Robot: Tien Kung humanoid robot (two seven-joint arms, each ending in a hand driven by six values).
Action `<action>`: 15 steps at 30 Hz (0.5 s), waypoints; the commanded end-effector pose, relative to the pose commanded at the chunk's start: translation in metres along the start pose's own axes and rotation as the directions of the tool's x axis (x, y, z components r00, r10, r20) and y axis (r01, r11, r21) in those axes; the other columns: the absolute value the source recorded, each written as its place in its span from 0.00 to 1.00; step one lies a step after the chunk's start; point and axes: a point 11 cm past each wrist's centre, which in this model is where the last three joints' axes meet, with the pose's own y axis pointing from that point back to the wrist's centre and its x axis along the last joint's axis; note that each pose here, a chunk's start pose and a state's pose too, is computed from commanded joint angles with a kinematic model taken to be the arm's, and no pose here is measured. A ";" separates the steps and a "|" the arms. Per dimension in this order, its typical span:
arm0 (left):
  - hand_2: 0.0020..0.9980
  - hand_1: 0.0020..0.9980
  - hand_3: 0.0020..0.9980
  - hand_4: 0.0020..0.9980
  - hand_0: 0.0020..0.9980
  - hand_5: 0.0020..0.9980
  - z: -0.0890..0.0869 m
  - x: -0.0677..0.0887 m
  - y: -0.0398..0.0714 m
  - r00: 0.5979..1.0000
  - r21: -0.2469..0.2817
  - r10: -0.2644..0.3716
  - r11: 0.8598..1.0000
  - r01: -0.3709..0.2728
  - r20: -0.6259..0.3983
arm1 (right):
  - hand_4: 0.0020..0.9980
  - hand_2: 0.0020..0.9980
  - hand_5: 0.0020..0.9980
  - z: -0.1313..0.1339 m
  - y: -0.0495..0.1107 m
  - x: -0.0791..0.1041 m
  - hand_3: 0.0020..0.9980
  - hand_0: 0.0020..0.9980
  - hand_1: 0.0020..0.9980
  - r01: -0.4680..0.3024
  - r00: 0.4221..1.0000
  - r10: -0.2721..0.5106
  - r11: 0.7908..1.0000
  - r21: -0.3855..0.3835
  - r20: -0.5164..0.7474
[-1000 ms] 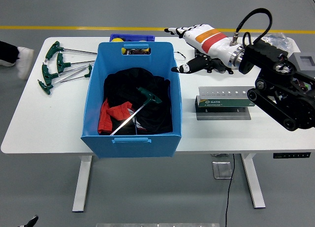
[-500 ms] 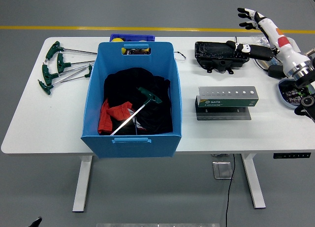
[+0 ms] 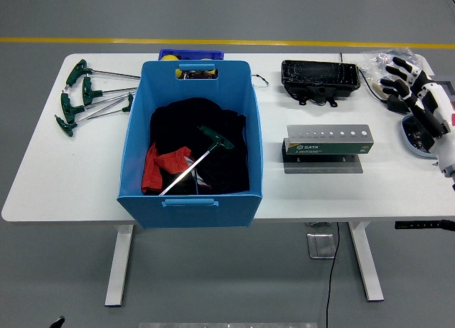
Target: Lift tool from toolbox,place it in box,lift tool from toolbox,place it in box
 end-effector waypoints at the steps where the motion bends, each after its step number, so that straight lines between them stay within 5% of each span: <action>1: 0.71 0.66 0.67 0.70 0.68 0.58 0.000 0.000 0.000 1.000 0.000 -0.001 1.000 0.001 0.000 | 1.00 0.85 0.85 0.003 0.005 0.000 0.89 0.81 0.79 -0.006 1.000 0.006 1.000 -0.009 0.007; 15: 0.73 0.69 0.68 0.70 0.69 0.59 0.009 -0.010 0.001 0.999 0.007 -0.038 0.999 0.037 0.024 | 1.00 0.85 0.91 0.009 0.040 -0.001 0.93 0.82 0.79 -0.061 0.997 0.062 0.998 -0.019 0.038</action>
